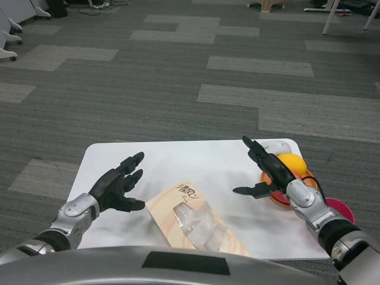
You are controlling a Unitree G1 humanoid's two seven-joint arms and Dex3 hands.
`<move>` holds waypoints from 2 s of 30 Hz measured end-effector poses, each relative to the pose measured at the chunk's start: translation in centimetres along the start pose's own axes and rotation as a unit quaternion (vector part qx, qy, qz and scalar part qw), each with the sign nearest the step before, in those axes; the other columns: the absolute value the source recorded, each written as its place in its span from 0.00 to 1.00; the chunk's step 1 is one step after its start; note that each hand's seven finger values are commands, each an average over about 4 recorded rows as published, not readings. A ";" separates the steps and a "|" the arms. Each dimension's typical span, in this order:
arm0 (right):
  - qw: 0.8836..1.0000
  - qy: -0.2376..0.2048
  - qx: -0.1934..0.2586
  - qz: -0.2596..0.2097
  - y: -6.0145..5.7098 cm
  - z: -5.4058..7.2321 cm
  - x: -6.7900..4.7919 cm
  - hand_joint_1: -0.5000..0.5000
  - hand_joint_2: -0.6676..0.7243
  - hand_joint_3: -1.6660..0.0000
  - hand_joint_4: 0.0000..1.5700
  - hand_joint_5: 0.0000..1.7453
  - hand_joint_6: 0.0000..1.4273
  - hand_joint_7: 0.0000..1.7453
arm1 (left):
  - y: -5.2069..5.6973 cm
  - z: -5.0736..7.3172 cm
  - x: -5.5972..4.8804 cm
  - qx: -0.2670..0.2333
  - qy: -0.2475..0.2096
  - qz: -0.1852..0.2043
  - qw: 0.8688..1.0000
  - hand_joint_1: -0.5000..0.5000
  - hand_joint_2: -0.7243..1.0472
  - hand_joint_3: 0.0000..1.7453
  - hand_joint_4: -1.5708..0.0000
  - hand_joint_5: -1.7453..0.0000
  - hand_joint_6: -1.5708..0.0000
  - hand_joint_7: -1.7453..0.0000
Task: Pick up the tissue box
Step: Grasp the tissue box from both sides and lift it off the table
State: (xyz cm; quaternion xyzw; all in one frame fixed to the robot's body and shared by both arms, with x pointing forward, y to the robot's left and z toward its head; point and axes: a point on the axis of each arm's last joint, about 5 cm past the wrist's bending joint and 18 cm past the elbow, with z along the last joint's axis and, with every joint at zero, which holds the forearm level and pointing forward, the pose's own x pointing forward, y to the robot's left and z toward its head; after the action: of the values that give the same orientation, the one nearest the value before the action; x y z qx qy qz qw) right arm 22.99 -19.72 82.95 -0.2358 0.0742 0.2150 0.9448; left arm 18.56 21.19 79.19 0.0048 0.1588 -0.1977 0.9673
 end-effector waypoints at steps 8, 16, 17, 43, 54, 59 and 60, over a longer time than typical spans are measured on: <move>1.000 0.007 -0.004 0.007 0.2 -0.2 -0.1 0.06 0.18 0.81 0.00 0.00 0.00 0.00 | 1.4 -0.4 -1.5 0.033 0.034 -0.040 0.998 1.00 1.00 0.10 1.00 1.00 1.00 1.00; 1.000 0.011 -0.008 0.012 0.2 -0.3 -0.1 0.06 0.18 0.81 0.00 0.00 0.00 0.00 | 0.8 -0.7 -1.3 0.066 0.083 -0.138 0.985 1.00 1.00 0.10 1.00 1.00 1.00 1.00; 1.000 0.012 -0.010 0.014 0.2 -0.3 -0.1 0.06 0.18 0.81 0.00 0.00 0.00 0.00 | 0.8 -0.6 -1.2 0.067 0.085 -0.143 0.984 1.00 1.00 0.10 1.00 1.00 1.00 1.00; 0.998 0.016 -0.039 0.041 0.3 0.0 0.5 0.08 0.20 0.81 0.00 0.00 0.00 0.00 | -1.3 -0.5 1.0 0.054 0.078 -0.164 0.982 1.00 1.00 0.10 1.00 1.00 1.00 1.00; 0.997 0.021 -0.054 0.050 0.2 0.1 0.8 0.08 0.18 0.81 0.00 0.00 0.00 0.00 | -2.3 -0.5 1.8 0.040 0.067 -0.144 0.987 1.00 1.00 0.10 1.00 1.00 1.00 1.00; 0.997 0.025 -0.059 0.054 0.2 0.0 0.8 0.10 0.18 0.81 0.00 0.00 0.00 0.00 | -2.3 -0.5 1.8 0.033 0.066 -0.133 0.988 1.00 1.00 0.10 1.00 1.00 1.00 1.00; 0.996 0.025 -0.060 0.054 0.2 0.0 0.8 0.09 0.18 0.81 0.00 0.00 0.00 0.00 | -2.3 -0.4 1.9 0.032 0.066 -0.131 0.989 1.00 1.00 0.10 1.00 1.00 1.00 1.00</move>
State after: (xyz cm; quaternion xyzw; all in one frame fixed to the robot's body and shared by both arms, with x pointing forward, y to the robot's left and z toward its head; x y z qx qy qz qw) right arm 23.65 -19.23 82.70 -0.2927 0.0976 0.2641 0.9138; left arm 19.21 18.37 78.32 0.0277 0.2151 -0.3267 0.9199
